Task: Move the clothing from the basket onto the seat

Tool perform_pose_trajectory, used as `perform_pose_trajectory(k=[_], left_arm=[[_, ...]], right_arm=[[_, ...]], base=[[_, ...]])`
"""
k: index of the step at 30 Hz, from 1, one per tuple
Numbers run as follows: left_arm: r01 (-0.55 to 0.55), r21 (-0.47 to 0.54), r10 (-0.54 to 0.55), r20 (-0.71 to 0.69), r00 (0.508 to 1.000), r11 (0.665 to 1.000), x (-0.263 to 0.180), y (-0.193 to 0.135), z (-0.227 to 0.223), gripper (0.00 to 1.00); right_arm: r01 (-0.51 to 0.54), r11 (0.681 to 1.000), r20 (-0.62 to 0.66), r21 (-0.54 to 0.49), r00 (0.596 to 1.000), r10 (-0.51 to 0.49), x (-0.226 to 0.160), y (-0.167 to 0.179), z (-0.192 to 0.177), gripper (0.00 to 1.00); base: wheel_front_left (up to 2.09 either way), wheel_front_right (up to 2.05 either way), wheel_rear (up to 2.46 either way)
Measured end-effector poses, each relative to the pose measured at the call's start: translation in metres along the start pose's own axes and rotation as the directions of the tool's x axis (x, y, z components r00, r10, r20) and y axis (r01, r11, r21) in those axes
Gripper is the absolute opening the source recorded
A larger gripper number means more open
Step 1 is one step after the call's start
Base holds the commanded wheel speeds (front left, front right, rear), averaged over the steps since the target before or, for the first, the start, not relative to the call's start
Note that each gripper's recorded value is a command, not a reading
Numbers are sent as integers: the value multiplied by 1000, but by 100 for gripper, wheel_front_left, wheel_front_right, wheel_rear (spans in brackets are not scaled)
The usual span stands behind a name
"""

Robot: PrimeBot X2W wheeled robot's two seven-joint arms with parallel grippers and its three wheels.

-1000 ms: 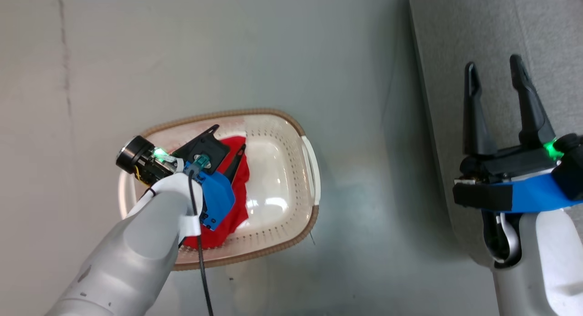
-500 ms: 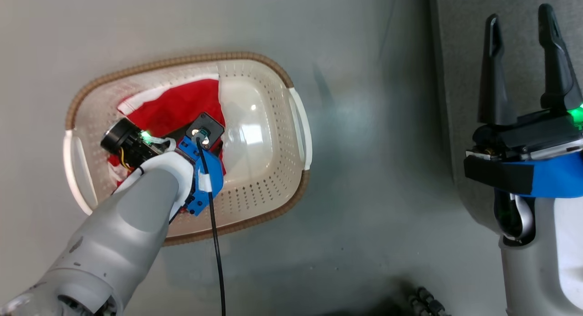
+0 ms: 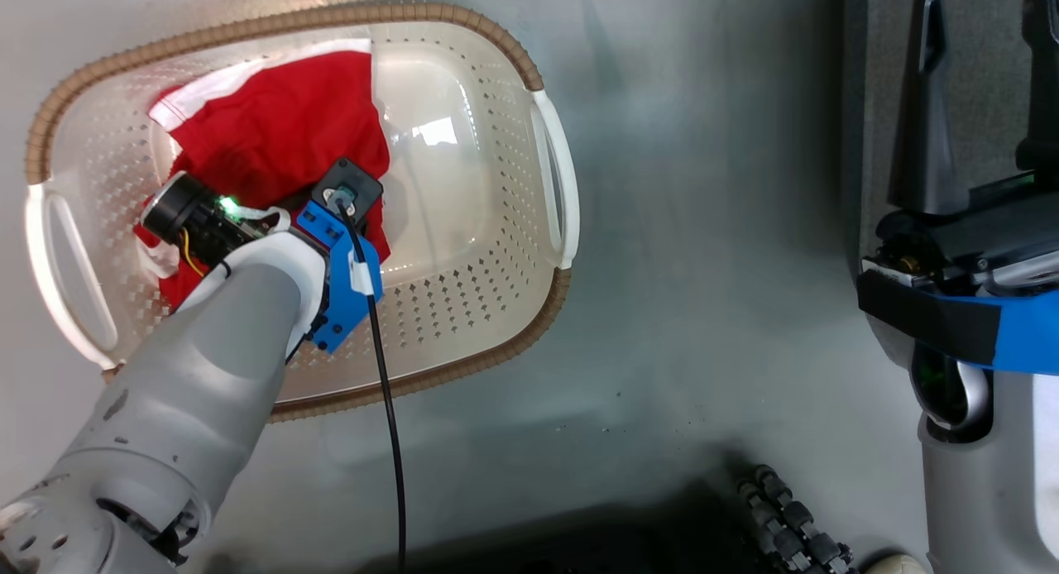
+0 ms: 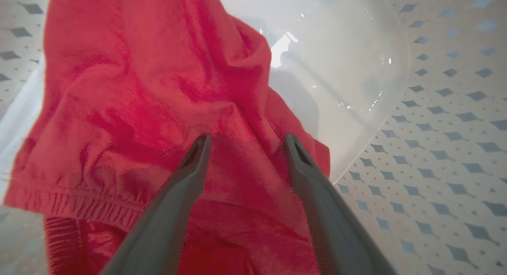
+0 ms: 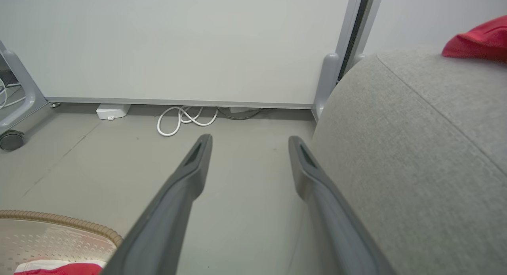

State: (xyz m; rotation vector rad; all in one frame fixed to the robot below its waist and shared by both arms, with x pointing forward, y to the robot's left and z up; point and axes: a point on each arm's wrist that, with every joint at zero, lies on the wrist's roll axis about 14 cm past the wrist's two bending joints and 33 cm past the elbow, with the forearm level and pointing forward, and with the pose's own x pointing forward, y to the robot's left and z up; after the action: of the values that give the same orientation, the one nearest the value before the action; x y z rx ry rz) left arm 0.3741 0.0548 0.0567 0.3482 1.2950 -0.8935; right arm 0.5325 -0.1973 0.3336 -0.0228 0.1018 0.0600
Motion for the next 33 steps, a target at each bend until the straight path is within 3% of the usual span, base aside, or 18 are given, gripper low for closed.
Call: perform_pose_trajectory(k=[12, 13, 14, 15, 16, 20, 28, 33], left_arm=[[-2, -2, 2, -34, 999, 1000, 18, 0, -7, 100], [-1, 0, 1, -34, 999, 1000, 18, 0, -7, 91], [-2, -4, 2, -28, 1000, 1000, 18, 0, -6, 46], [-3, -10, 2, -29, 1000, 1000, 18, 0, -6, 7], [-3, -5, 3, -33, 999, 1000, 18, 0, -7, 0], [-9, -1, 9, -16, 1000, 1000, 15, 1, -4, 0], [-14, -56, 22, 147, 989, 998, -5, -5, 27, 0], [-34, -84, 59, 314, 948, 996, -35, -5, 63, 0]], right_arm=[[15, 1000, -30, -23, 999, -16, -1, -7, -18, 100], [15, 1000, -30, -23, 999, -16, -1, -7, -19, 100], [15, 1000, -29, -23, 999, -15, -1, -7, -18, 100], [13, 1000, -28, -23, 1000, -14, -1, -6, -18, 100], [13, 1000, -27, -22, 1000, -13, -1, -6, -17, 100], [13, 1000, -21, -24, 1000, -13, 0, -6, -15, 100], [11, 1000, 15, -14, 1000, -10, 3, -3, 2, 100], [2, 1000, 54, -3, 999, -2, 5, 2, 24, 100]], base=[[0, 0, 0], [0, 0, 0], [0, 0, 0], [0, 0, 0], [0, 0, 0], [0, 0, 0], [0, 0, 0], [0, 0, 0]])
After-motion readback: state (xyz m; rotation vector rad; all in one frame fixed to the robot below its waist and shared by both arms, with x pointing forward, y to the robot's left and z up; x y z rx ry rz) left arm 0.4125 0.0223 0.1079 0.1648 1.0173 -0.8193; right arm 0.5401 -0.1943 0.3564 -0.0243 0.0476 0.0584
